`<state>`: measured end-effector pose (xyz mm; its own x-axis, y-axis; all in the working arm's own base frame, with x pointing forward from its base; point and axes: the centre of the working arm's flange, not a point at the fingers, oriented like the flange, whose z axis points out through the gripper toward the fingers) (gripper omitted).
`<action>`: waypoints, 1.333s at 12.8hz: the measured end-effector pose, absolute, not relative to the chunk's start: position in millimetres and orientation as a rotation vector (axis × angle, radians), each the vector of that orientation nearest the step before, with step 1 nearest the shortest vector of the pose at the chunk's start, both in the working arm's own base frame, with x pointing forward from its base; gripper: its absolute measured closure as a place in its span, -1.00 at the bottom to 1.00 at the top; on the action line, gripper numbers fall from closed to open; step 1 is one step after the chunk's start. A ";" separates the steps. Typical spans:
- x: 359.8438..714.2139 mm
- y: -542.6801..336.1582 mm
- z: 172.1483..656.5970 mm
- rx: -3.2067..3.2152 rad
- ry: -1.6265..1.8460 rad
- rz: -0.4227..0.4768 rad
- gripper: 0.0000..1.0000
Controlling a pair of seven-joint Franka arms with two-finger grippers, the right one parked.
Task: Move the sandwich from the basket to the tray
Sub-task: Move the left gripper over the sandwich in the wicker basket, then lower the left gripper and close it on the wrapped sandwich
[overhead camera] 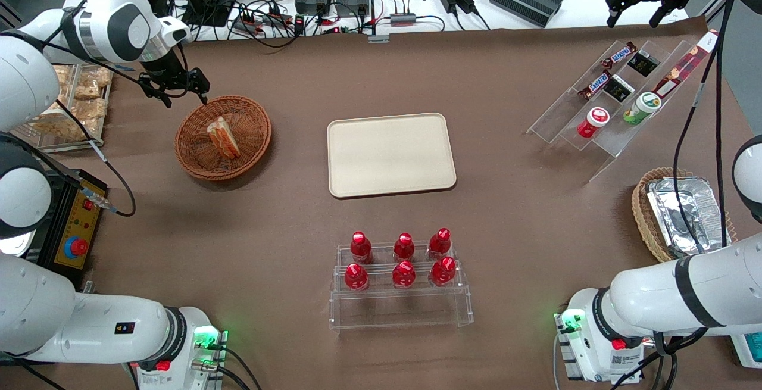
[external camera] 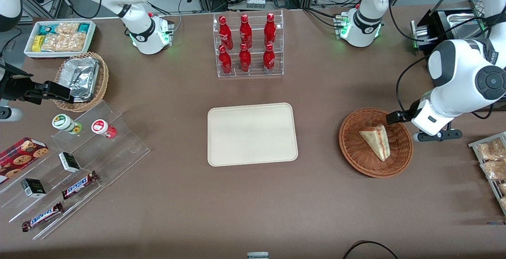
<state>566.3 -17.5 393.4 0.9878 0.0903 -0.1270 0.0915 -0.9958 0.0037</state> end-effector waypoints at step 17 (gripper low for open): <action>549.4 -40.1 312.7 2.993 0.949 -0.060 -1.00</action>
